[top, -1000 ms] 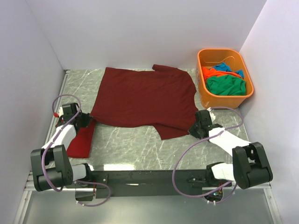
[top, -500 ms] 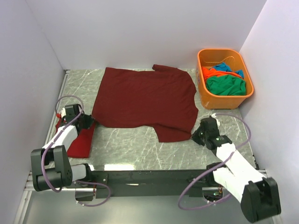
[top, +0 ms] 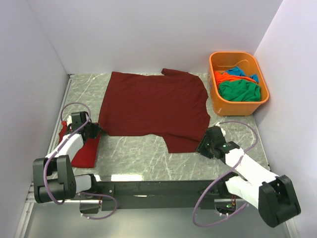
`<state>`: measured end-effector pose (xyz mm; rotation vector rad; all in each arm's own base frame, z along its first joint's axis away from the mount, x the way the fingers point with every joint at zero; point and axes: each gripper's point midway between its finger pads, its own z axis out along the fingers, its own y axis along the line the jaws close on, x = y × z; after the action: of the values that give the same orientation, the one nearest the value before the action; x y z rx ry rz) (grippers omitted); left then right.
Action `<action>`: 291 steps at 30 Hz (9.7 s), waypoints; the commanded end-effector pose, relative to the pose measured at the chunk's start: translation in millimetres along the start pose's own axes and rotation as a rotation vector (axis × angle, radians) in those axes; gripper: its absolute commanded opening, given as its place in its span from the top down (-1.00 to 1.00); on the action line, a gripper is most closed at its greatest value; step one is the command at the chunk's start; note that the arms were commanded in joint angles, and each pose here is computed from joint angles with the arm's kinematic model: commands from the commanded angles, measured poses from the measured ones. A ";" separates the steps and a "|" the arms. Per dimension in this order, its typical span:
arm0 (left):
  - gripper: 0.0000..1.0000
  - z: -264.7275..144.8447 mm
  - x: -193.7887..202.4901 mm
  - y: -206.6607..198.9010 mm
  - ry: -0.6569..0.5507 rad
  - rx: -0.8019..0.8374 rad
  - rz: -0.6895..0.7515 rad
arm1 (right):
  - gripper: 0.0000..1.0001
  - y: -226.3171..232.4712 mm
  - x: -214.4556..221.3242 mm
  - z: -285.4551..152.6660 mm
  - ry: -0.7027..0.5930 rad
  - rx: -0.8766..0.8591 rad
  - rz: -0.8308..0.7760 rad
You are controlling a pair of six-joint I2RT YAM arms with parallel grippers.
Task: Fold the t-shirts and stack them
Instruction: Flatten the tshirt out, then fold the tshirt
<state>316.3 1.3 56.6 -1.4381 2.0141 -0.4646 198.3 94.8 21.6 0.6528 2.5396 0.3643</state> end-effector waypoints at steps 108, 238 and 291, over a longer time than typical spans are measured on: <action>0.99 80.0 -46.2 -110.0 -0.128 -0.163 0.103 | 1.00 154.9 -241.8 10.9 -0.341 -0.085 -0.083; -0.40 10.4 -29.1 37.3 -0.213 -0.306 0.029 | -0.19 98.5 -175.6 47.3 -0.231 -0.072 -0.006; 0.99 80.1 -25.6 -40.7 -0.234 -0.248 0.022 | -0.11 3.7 -149.9 66.5 -0.147 0.120 0.145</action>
<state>395.9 13.6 23.5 -1.5467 1.9515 -0.0377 387.7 37.9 66.1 0.7541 2.2548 0.2620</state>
